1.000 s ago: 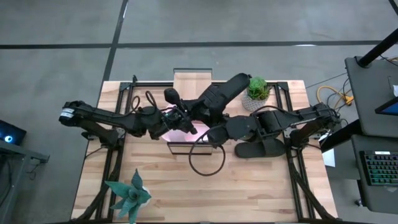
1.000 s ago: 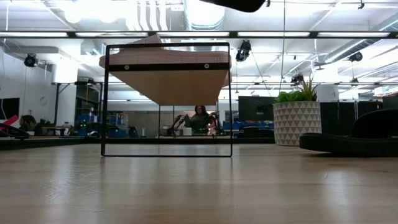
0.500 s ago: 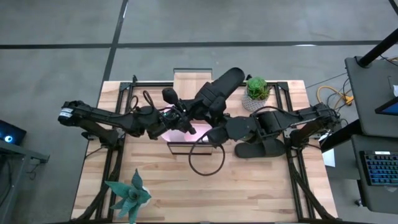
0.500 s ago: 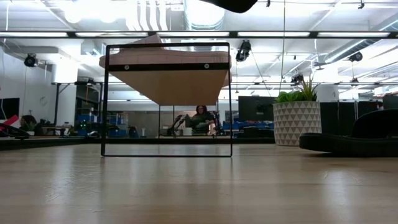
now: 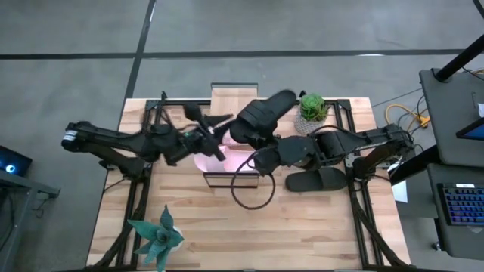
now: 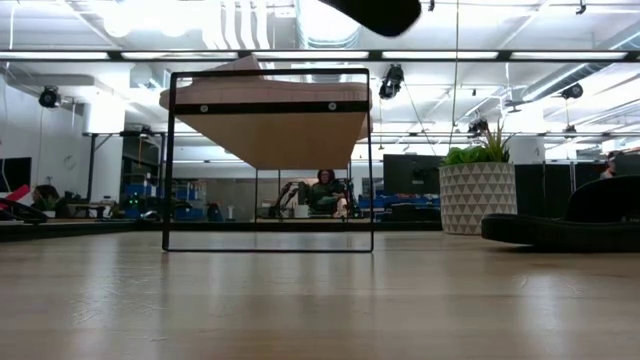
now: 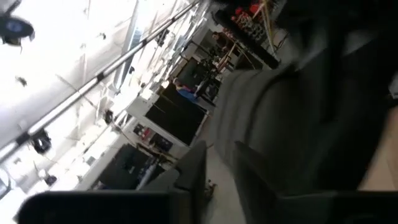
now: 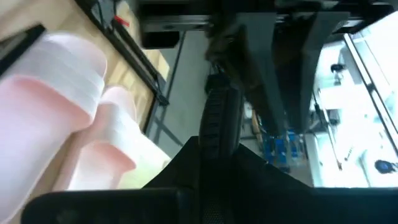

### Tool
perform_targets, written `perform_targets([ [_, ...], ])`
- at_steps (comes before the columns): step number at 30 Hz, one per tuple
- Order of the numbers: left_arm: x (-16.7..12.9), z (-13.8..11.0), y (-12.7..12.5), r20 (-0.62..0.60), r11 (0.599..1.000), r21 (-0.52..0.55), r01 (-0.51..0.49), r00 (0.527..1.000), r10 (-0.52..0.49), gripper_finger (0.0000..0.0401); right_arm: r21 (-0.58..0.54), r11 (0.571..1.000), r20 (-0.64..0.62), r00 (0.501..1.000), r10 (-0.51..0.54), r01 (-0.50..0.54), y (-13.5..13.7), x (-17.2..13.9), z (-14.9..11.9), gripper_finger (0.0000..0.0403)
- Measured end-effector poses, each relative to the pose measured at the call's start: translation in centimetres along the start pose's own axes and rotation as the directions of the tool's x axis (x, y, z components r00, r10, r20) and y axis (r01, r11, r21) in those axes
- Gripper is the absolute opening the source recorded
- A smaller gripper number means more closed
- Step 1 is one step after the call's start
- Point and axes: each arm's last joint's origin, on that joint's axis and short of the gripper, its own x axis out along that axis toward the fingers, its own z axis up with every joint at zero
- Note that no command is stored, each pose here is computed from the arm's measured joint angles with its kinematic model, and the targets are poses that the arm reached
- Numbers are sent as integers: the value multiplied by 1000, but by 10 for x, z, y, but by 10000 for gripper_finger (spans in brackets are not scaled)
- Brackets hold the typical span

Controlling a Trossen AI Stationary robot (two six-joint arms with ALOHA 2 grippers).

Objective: Pick and place slides into the shelf
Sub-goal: Put the bottom black slipper on the shelf

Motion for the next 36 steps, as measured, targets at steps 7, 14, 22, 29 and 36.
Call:
perform_targets([
  [7,-31,-15,25,-10,995,-100,26,1000,-27,152,10,999,60,998,32,-33,0,-2,1,43],
  [14,-59,-39,26,76,964,-147,219,975,-210,184,112,989,362,931,50,-96,-18,-19,6,43],
  [22,-81,-56,22,294,929,-148,340,912,-287,185,179,978,598,801,-21,-108,-35,-31,15,43],
  [29,-77,-65,0,419,975,-90,202,896,-146,185,210,971,709,702,-70,-115,-39,-32,21,43],
  [36,-68,-65,-17,465,984,-48,173,875,-131,185,216,961,755,653,-53,-172,-39,-34,23,43],
])
